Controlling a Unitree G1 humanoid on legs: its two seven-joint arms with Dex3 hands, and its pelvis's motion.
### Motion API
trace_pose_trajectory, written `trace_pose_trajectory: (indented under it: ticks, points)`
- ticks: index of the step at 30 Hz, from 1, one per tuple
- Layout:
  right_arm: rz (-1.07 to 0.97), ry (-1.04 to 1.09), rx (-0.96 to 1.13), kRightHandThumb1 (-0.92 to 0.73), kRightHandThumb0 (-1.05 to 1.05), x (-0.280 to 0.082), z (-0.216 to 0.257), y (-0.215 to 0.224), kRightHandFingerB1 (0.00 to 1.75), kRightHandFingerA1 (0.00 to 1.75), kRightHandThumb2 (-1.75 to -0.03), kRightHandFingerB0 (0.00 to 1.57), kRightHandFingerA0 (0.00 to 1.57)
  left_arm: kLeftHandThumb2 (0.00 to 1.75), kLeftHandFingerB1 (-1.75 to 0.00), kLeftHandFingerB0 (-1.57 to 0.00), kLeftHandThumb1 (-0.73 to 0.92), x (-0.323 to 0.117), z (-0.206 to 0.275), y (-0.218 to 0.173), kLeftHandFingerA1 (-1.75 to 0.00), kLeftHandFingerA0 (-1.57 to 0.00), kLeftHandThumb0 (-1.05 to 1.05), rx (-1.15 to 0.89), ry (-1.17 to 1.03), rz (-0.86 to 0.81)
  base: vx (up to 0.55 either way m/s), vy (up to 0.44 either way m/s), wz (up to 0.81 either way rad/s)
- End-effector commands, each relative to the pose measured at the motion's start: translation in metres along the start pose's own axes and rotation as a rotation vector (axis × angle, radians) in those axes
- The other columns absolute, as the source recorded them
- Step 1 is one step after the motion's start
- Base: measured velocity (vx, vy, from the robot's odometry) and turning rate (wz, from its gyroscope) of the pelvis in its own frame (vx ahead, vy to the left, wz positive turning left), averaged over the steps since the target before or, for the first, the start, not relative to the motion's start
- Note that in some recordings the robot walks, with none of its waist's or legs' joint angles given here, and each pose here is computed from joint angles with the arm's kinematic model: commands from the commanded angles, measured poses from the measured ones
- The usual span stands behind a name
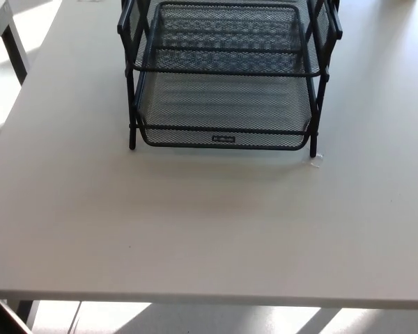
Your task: The robot uses its right hand to grab the drawer kept on the middle of the desk and pull it out towards the robot
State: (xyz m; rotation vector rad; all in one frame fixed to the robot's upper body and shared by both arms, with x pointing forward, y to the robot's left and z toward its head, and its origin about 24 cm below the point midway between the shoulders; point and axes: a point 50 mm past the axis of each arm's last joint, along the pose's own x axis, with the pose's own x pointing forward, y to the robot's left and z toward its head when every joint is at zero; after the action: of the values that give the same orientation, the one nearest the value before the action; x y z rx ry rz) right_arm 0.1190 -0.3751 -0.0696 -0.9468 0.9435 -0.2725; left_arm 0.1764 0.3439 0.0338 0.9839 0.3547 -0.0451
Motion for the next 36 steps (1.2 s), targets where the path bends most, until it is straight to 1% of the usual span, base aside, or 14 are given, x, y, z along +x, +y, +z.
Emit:
trace_pose_trajectory:
  ticks: [1, 4, 5, 7, 16, 24, 26, 28, 29, 31, 32, 34, 35, 36]
  points:
    - [-0.263, -0.074, -0.141, -0.57, -0.61, 0.002, 0.003, -0.047, 0.33, 0.75, -0.58, 0.42, 0.67, 0.57, -0.55, -0.79, 0.55, -0.01, 0.045, 0.026, -0.84, -0.79, -0.3, 0.277, -0.299, -0.085, 0.0, 0.0, 0.0]
    - [-0.258, -0.072, -0.13, -0.56, -0.6, 0.003, 0.002, -0.047, 0.33, 0.78, -0.58, 0.42, 0.67, 0.57, -0.55, -0.79, 0.56, -0.011, 0.046, 0.026, -0.84, -0.78, -0.31, 0.284, -0.302, -0.088, 0.0, 0.0, 0.0]
    - [-0.258, -0.071, -0.13, -0.49, -0.7, 0.003, 0.002, -0.047, 0.45, 0.76, -0.82, 0.35, 0.64, 0.57, -0.55, -0.78, 0.56, -0.011, 0.046, 0.026, -0.85, -0.78, -0.31, 0.287, -0.301, -0.09, 0.0, 0.0, 0.0]
    - [-0.267, -0.076, -0.145, -0.57, -0.62, 0.002, 0.004, -0.048, 0.33, 0.86, -0.58, 0.41, 0.67, 0.56, -0.57, -0.79, 0.56, -0.011, 0.046, 0.026, -0.87, -0.79, -0.3, 0.282, -0.3, -0.087, 0.0, 0.0, 0.0]
    - [-0.183, -0.005, -0.221, -0.58, -0.65, 0.005, -0.003, -0.052, 0.3, 0.74, -0.58, 0.27, 0.71, 0.57, -0.55, -0.78, 0.56, -0.012, 0.046, 0.026, -0.84, -0.78, -0.32, 0.284, -0.306, -0.094, 0.0, 0.0, 0.0]
    - [-0.146, 0.211, -0.123, -0.46, -0.78, 0.003, -0.023, -0.109, 0.39, 0.69, -0.79, 0.09, 0.37, 0.57, -0.57, -0.79, 0.56, -0.011, 0.047, 0.029, -0.86, -0.79, -0.31, 0.285, -0.308, -0.088, 0.0, 0.0, 0.0]
    - [-0.169, 0.213, -0.059, -0.25, -0.38, 0.001, -0.025, -0.126, 0.5, 0.57, -0.88, 0.0, 0.11, 0.56, -0.58, -0.79, 0.56, -0.011, 0.048, 0.03, -0.88, -0.79, -0.31, 0.296, -0.312, -0.089, 0.0, 0.0, 0.0]
    - [-0.178, 0.206, -0.049, -0.25, -0.38, 0.0, -0.025, -0.128, 0.5, 0.57, -0.88, 0.0, 0.11, 0.56, -0.58, -0.79, 0.56, -0.011, 0.048, 0.03, -0.88, -0.79, -0.31, 0.294, -0.313, -0.088, 0.0, 0.0, 0.0]
    - [-0.239, 0.161, -0.092, -0.48, -0.8, -0.007, -0.022, -0.143, 0.39, 0.77, -0.8, 0.1, 0.38, 0.56, -0.57, -0.8, 0.56, -0.011, 0.047, 0.03, -0.87, -0.79, -0.31, 0.296, -0.307, -0.091, 0.0, 0.0, 0.0]
    - [-0.306, 0.142, -0.076, -0.29, -0.37, -0.017, -0.013, -0.167, 0.49, 0.56, -0.9, 0.0, 0.07, 0.56, -0.58, -0.8, 0.55, -0.011, 0.046, 0.03, -0.88, -0.79, -0.3, 0.291, -0.31, -0.089, 0.0, 0.0, 0.0]
    - [-0.317, 0.119, -0.014, -0.44, -0.73, -0.021, -0.011, -0.176, 0.3, 0.52, -0.8, 0.1, 0.02, 0.56, -0.58, -0.79, 0.56, -0.011, 0.046, 0.03, -0.88, -0.79, -0.3, 0.292, -0.311, -0.088, 0.0, 0.0, 0.0]
    - [-0.324, 0.109, 0.015, -0.44, -0.73, -0.024, -0.008, -0.181, 0.3, 0.52, -0.8, 0.1, 0.02, 0.56, -0.58, -0.79, 0.56, -0.011, 0.046, 0.03, -0.88, -0.79, -0.3, 0.295, -0.309, -0.088, 0.0, 0.0, 0.0]
    - [-0.431, 0.028, -0.007, -0.54, -0.64, -0.032, 0.003, -0.194, 0.26, 0.92, -0.57, 0.06, 0.27, 0.56, -0.58, -0.8, 0.55, -0.011, 0.047, 0.03, -0.87, -0.79, -0.3, 0.291, -0.311, -0.088, 0.0, 0.0, 0.0]
    - [-0.503, -0.011, -0.009, -0.43, -0.69, -0.036, 0.01, -0.203, 0.3, 0.73, -0.78, 0.06, 0.19, 0.56, -0.59, -0.8, 0.55, -0.011, 0.047, 0.03, -0.88, -0.79, -0.29, 0.288, -0.311, -0.087, 0.0, 0.0, 0.0]
